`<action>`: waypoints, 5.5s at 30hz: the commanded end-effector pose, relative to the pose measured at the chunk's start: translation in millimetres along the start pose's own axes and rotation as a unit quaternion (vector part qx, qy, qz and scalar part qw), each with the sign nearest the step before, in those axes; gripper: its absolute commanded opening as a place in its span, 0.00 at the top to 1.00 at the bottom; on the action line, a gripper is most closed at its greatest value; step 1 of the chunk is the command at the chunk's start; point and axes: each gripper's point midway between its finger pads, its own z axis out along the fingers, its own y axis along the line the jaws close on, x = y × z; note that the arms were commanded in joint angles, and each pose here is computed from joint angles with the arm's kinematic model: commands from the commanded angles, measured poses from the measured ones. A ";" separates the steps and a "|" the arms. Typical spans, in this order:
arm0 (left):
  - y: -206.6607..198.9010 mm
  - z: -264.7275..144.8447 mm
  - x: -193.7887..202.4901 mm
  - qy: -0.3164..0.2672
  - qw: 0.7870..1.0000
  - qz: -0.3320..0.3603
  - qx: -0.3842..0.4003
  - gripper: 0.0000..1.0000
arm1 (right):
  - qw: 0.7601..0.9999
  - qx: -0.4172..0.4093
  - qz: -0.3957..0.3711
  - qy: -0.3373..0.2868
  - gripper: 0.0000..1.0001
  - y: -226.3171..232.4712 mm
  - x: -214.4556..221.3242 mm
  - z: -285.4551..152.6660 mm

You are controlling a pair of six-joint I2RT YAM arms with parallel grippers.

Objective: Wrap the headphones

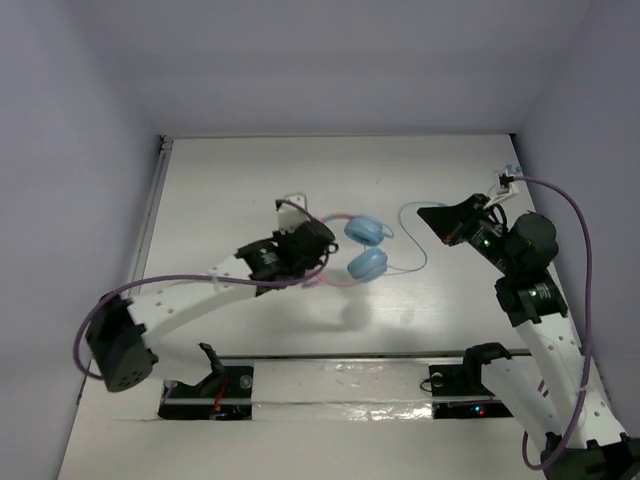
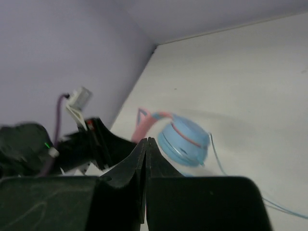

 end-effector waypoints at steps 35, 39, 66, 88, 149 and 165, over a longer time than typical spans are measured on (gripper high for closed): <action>-34.3 -182.5 -323.1 -0.256 0.925 0.020 0.281 1.00 | 0.963 -0.170 -0.174 0.119 0.17 -9.7 60.3 138.7; -30.4 -184.4 -327.5 -0.259 0.922 0.018 0.286 1.00 | 0.968 -0.133 -0.188 0.098 0.18 -17.5 45.9 146.9; -13.2 -282.0 -380.0 -0.287 0.845 -0.017 0.450 1.00 | 0.973 -0.103 -0.177 0.108 0.42 -61.5 70.9 188.5; -12.8 -280.1 -370.3 -0.267 0.821 -0.047 0.502 1.00 | 0.978 -0.120 -0.115 0.124 0.59 -85.5 107.2 213.5; 144.1 -9.9 -348.1 -0.333 0.907 -0.255 -0.032 1.00 | 0.878 0.133 -0.367 0.276 1.00 95.0 219.4 40.2; 61.1 58.6 -267.2 -0.201 0.977 -0.066 -0.032 1.00 | 0.902 0.102 -0.404 0.113 1.00 164.3 74.2 30.8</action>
